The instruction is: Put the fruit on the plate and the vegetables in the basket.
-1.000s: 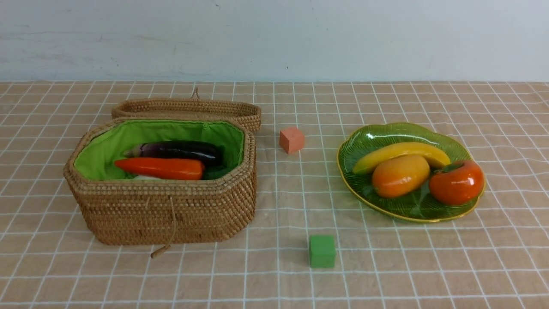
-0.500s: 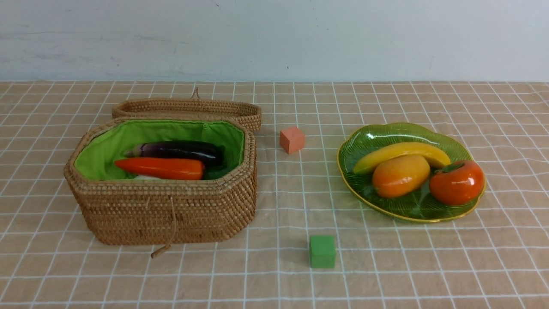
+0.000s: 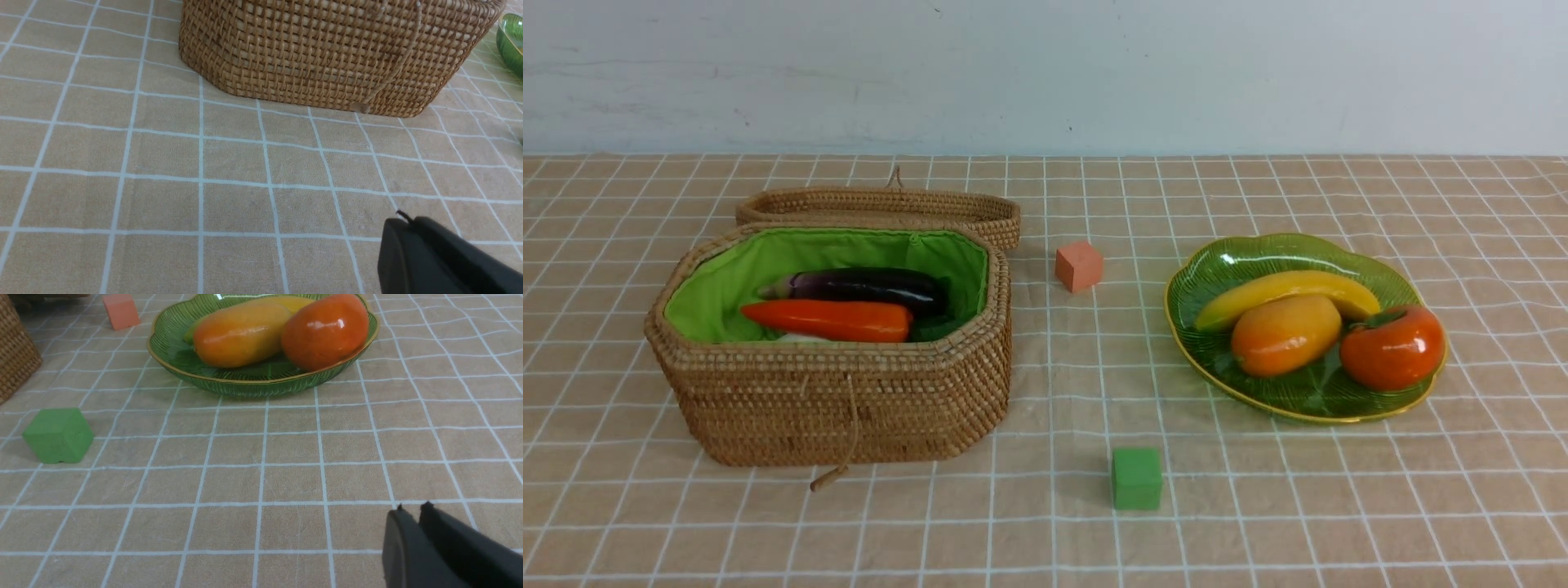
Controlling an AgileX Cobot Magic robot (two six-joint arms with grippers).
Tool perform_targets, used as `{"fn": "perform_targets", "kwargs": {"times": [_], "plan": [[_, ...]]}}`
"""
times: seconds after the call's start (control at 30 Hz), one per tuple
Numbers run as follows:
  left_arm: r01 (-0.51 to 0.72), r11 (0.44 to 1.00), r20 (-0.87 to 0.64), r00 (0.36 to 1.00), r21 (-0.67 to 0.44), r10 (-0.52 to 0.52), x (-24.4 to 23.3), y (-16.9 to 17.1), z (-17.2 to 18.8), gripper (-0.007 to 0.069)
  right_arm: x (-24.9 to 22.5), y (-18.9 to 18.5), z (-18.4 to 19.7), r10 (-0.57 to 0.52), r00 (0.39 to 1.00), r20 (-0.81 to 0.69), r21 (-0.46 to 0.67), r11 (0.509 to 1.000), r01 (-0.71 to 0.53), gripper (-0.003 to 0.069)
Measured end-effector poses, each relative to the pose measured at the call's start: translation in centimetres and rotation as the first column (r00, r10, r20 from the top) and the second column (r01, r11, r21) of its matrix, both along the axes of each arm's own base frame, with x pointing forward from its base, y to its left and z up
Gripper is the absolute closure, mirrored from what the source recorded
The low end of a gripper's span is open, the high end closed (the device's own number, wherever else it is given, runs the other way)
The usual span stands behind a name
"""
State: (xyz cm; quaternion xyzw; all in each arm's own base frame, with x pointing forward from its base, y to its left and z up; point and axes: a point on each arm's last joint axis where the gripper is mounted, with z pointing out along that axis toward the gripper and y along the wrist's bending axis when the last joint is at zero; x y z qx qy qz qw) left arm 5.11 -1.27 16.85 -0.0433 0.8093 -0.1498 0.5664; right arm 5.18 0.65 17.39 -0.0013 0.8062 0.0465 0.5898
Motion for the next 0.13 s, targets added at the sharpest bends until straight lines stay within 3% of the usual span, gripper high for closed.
{"fn": "perform_targets", "kwargs": {"times": [0.13], "plan": [[0.0,1.0,0.0,1.0,-0.001,0.0,0.0,0.0,0.0,0.0638,0.0,0.0,0.0,0.0,1.0,0.0,0.0,1.0,0.0,0.0592]]}}
